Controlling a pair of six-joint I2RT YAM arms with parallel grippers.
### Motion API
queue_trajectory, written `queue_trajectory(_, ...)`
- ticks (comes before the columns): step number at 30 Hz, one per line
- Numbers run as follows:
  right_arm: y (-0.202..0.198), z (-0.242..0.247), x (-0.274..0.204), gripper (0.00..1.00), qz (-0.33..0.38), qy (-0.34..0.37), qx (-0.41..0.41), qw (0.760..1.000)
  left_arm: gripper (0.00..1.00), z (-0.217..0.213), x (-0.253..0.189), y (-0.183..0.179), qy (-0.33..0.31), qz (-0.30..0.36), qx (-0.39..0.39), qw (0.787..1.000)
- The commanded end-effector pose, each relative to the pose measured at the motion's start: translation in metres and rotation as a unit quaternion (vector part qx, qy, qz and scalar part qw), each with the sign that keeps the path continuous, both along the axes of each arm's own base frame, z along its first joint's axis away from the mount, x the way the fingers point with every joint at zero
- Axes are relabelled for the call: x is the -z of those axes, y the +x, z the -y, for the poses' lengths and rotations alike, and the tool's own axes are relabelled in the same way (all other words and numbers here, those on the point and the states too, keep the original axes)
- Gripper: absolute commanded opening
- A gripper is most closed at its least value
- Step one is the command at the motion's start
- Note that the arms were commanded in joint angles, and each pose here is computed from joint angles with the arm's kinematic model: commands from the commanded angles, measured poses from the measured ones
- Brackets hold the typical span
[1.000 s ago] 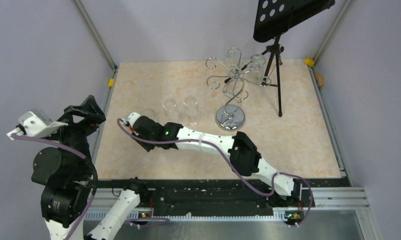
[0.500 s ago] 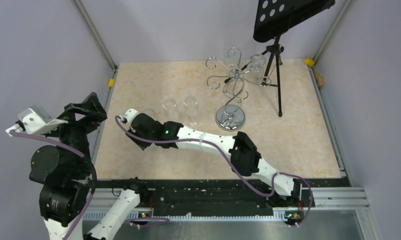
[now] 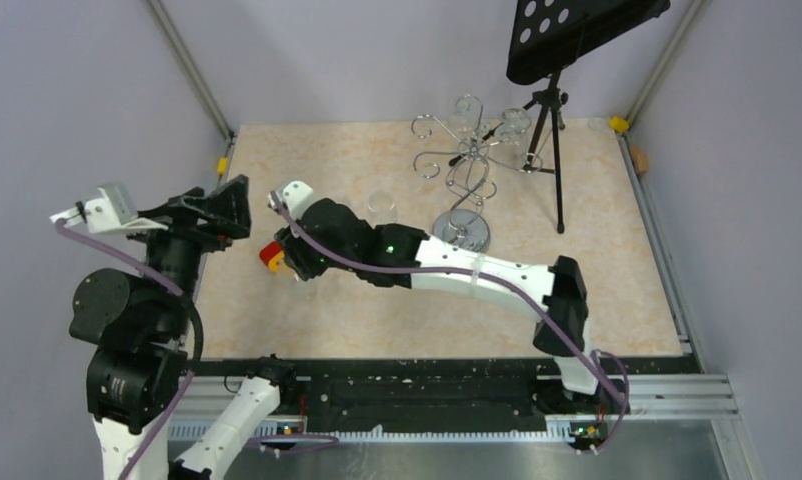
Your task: Take the wine glass off the wine glass rack
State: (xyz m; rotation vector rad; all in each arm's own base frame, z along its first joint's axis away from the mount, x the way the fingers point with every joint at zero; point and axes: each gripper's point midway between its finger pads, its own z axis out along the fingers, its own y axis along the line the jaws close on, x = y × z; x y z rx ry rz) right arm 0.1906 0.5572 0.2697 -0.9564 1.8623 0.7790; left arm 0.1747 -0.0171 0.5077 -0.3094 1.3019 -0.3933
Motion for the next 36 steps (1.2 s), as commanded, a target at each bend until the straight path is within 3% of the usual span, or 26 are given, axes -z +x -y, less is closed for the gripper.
queue_trajectory(1,0.004,0.038,-0.049,0.38,0.008,0.037,0.047,0.998,0.88,0.044,-0.012,0.006,0.024,0.019,0.112,0.993)
queue_trajectory(9,0.021,0.143,-0.079,0.39,0.020,0.073,0.146,0.986,0.88,0.066,-0.008,0.017,0.017,0.011,0.163,0.986)
queue_trajectory(14,0.023,0.203,-0.119,0.38,0.058,0.126,0.198,0.970,0.88,0.092,0.005,0.045,-0.004,-0.024,0.211,0.977)
queue_trajectory(21,0.020,0.297,-0.187,0.48,0.106,0.262,0.289,0.915,0.88,0.141,0.016,0.095,-0.045,-0.064,0.307,0.949)
queue_trajectory(25,0.024,0.341,-0.198,0.50,0.114,0.297,0.353,0.880,0.86,0.168,0.014,0.132,-0.063,-0.062,0.352,0.932)
queue_trajectory(29,0.022,0.365,-0.203,0.50,0.116,0.311,0.379,0.864,0.85,0.194,0.022,0.179,-0.079,-0.088,0.389,0.914)
queue_trajectory(33,0.019,0.370,-0.201,0.50,0.106,0.316,0.379,0.863,0.85,0.213,0.028,0.221,-0.095,-0.108,0.410,0.901)
queue_trajectory(36,0.017,0.372,-0.197,0.50,0.097,0.317,0.379,0.864,0.84,0.233,0.034,0.248,-0.118,-0.127,0.447,0.878)
